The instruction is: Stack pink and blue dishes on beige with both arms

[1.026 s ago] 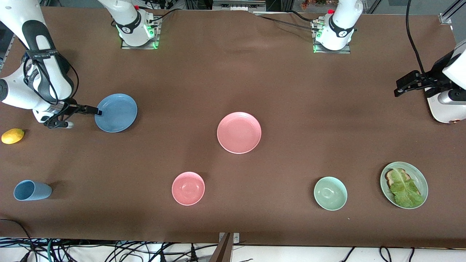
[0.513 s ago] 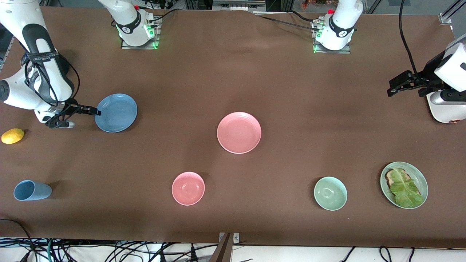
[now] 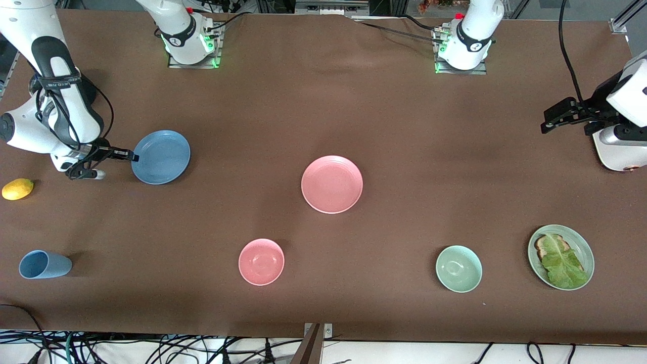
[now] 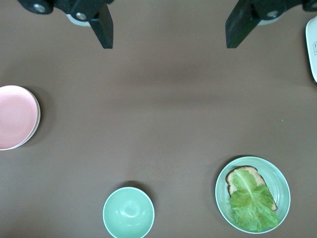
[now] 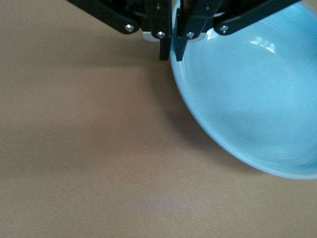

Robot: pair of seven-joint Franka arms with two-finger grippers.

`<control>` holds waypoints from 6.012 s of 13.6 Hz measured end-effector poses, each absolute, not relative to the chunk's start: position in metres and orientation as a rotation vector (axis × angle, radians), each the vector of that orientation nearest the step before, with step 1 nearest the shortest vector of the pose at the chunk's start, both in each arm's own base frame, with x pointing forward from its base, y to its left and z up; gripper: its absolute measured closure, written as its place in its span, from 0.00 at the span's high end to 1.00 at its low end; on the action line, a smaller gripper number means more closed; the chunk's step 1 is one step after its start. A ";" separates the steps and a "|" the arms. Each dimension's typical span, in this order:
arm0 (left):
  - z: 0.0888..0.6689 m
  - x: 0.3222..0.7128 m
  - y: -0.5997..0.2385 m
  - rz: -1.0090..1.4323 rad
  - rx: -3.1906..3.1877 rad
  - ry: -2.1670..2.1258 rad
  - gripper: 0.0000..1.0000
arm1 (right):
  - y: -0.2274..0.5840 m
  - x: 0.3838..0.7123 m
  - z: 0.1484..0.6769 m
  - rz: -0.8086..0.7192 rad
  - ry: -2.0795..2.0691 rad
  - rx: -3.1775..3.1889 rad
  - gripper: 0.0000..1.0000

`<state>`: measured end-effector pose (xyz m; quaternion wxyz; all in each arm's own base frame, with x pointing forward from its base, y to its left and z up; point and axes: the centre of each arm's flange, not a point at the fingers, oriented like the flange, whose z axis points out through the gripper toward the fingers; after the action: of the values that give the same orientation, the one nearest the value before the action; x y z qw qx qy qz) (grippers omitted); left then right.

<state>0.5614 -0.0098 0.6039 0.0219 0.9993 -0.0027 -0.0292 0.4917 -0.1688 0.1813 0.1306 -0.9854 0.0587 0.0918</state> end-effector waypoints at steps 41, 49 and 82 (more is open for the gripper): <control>0.588 0.569 0.007 -0.133 3.092 0.020 1.00 | 0.412 0.568 0.215 0.190 0.032 -2.806 0.04; 0.587 0.569 0.007 -0.135 3.092 0.020 1.00 | 0.402 0.578 0.229 0.214 0.012 -2.828 0.58; 0.586 0.570 0.008 -0.139 3.091 0.021 1.00 | 0.045 0.565 0.556 0.164 0.080 -3.109 1.00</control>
<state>0.5697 0.0076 0.5856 0.0236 0.9987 0.0069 -0.0449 0.5649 0.0452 0.5561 0.0135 -0.9982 0.0255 0.0525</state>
